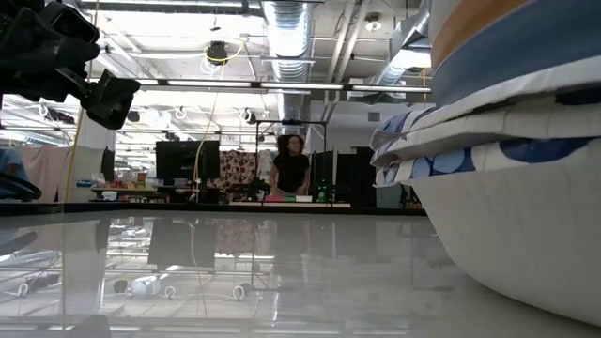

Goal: Nest bowls inside each other
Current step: Return to Home Position

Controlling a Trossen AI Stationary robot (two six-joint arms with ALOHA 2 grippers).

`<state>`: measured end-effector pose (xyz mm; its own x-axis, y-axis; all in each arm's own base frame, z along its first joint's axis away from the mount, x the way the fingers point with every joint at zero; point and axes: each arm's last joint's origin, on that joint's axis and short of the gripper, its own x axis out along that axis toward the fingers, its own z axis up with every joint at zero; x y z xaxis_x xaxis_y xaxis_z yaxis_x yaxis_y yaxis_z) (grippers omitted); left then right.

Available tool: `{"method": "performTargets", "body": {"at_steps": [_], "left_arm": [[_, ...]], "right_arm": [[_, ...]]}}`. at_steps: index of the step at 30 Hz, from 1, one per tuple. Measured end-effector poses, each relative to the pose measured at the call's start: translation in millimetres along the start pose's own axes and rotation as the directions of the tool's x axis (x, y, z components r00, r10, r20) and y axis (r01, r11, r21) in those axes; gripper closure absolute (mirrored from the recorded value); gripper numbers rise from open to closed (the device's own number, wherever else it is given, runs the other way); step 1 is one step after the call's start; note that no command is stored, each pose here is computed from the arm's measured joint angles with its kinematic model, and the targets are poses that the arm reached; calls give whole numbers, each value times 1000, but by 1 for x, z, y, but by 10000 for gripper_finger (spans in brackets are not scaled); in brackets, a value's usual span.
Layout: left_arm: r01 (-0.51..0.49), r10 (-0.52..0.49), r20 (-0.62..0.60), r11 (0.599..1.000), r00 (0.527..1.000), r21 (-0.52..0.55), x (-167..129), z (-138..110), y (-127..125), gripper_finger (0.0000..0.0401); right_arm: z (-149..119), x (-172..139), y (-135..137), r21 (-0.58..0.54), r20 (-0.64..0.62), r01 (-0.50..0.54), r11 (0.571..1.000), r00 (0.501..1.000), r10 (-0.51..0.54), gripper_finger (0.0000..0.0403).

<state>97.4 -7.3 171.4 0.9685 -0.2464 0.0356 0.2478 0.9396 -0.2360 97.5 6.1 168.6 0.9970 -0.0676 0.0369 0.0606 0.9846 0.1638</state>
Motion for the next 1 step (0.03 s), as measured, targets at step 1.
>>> {"method": "performTargets", "body": {"at_steps": [1], "left_arm": [[0,0,0,1000,1000,0,0,0,0,144]], "right_arm": [[0,0,0,0,0,0,1000,1000,0,184]]}}
